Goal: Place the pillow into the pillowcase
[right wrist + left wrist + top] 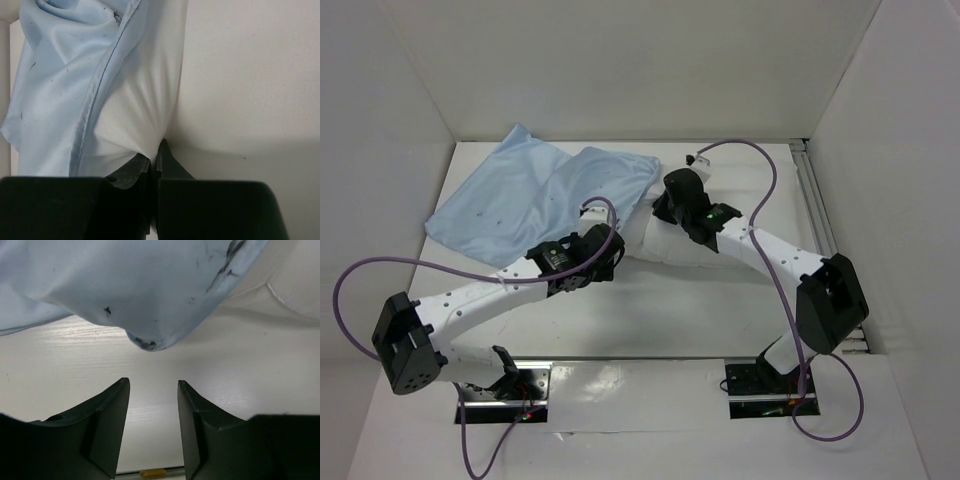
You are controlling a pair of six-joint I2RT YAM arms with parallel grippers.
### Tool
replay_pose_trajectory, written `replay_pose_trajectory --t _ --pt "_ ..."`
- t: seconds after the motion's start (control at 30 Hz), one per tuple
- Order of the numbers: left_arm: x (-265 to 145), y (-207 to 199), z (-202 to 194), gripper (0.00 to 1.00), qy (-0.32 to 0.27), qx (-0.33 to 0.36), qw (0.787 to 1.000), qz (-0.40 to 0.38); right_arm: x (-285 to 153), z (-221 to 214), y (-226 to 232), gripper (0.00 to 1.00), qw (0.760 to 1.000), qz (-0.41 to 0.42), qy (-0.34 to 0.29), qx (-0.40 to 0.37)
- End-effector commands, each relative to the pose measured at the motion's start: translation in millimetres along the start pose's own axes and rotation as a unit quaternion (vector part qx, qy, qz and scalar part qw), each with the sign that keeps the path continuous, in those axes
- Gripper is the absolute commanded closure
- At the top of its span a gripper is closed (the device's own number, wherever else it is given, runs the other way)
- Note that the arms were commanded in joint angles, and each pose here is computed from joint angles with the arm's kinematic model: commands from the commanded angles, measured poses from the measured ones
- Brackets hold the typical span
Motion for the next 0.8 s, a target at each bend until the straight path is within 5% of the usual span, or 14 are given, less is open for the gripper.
replay_pose_trajectory --t 0.0,0.57,0.73,0.77 --pt "10 5 25 0.45 -0.046 -0.042 0.998 0.025 -2 22 28 1.00 0.999 0.036 -0.027 0.017" --pt "41 12 28 0.53 -0.019 -0.037 0.999 0.030 2 23 31 1.00 0.999 0.036 -0.027 0.017" --pt "41 7 38 0.97 -0.023 -0.041 0.999 0.013 2 23 31 1.00 0.999 0.036 -0.027 0.017" --pt "37 3 46 1.00 -0.029 -0.041 0.999 -0.003 1 25 35 1.00 0.999 0.040 -0.029 0.019"
Point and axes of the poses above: each gripper's point midway between its finger pads, its own x axis out along the fingers, its own y axis along the line the jaws close on, z = x × y, the point moved 3 cm from there along -x, back along the fingers, and after that the axes turned 15 degrees about x, right-handed, at the moved point
